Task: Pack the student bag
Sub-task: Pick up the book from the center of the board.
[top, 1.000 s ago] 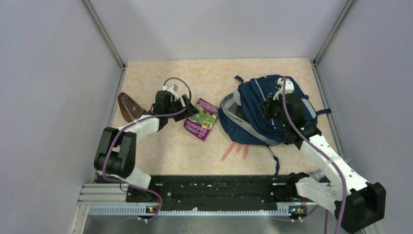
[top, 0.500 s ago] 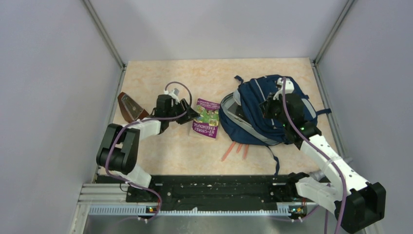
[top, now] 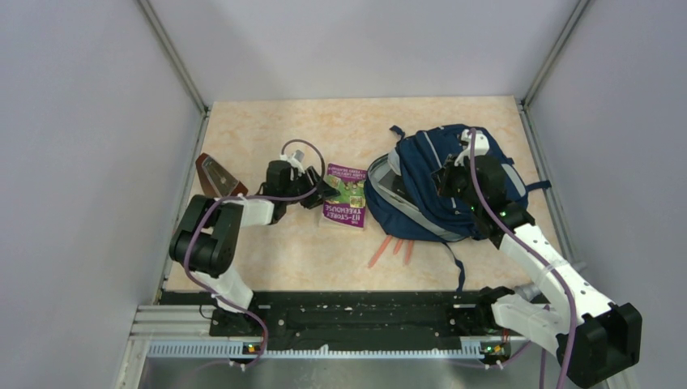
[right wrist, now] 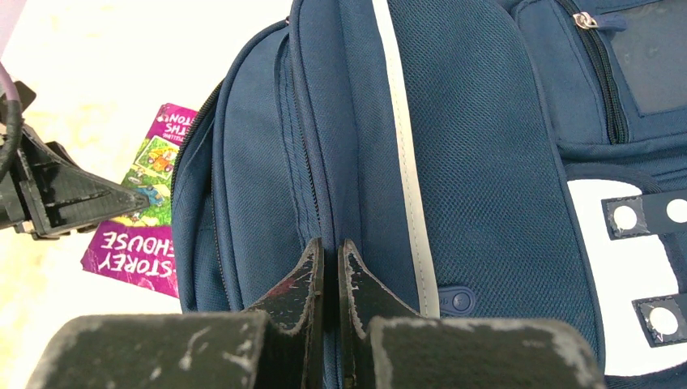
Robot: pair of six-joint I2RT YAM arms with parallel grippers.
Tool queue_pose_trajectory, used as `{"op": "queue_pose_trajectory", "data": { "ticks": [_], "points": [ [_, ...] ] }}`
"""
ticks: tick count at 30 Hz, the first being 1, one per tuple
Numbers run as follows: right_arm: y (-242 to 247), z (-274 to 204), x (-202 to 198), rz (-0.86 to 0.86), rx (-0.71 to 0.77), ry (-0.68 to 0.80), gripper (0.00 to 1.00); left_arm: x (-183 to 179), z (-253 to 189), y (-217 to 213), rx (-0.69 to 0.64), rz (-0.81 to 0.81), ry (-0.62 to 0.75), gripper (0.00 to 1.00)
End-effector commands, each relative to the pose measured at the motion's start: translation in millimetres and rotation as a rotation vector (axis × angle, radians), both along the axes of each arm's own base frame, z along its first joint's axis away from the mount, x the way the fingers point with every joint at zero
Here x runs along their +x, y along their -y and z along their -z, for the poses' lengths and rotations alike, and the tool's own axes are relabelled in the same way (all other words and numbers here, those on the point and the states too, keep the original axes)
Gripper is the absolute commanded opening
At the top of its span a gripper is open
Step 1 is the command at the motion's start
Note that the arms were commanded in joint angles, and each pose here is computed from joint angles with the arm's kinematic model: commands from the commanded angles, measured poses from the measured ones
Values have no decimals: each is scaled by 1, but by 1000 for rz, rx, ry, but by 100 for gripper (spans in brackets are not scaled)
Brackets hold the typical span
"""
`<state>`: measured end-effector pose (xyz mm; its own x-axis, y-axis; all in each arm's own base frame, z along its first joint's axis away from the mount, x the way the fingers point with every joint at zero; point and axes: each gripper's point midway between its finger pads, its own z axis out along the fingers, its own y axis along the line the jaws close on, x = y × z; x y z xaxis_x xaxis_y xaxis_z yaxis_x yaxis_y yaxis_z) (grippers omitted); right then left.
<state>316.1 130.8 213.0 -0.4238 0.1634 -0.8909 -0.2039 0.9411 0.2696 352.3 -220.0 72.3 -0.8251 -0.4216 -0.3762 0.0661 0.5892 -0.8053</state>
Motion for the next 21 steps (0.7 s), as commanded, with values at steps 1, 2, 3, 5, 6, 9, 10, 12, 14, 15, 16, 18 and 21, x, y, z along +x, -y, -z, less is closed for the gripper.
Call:
{"op": "queue_pose_trajectory", "data": {
  "ticks": [1,2,3,5,6,9,10,12,14,15,16,18,21],
  "points": [
    [-10,-38,6,-24,76,113,0,7,-18,16,-73,38,63,45],
    [-10,-37,6,-23,75,111,0,8,-18,16,-74,37,63,41],
    [-9,-37,6,-21,74,111,0,8,-20,16,-74,36,69,36],
    [-8,-37,6,-18,69,110,0,9,-25,14,-66,30,86,25],
    [-7,-38,6,-14,66,111,0,9,-28,13,-60,26,94,18],
    [-5,-35,6,-3,58,107,0,6,-42,9,-43,16,130,0],
    [-4,-36,6,0,58,107,0,4,-48,7,-38,12,143,0],
    [-4,-35,5,-1,57,106,3,1,-63,4,-37,6,179,0],
    [-4,-36,4,-3,58,104,13,-3,-79,0,-27,-6,219,0],
    [-4,-36,4,-4,58,104,20,-6,-87,-3,-19,-12,241,0],
    [-4,-37,3,-3,58,104,28,-9,-95,-6,-10,-19,266,0],
    [-2,-42,2,1,60,114,49,-17,-114,-12,2,-31,328,0],
    [1,-51,-1,11,67,137,76,-32,-145,-21,15,-38,432,0]
  ]
}}
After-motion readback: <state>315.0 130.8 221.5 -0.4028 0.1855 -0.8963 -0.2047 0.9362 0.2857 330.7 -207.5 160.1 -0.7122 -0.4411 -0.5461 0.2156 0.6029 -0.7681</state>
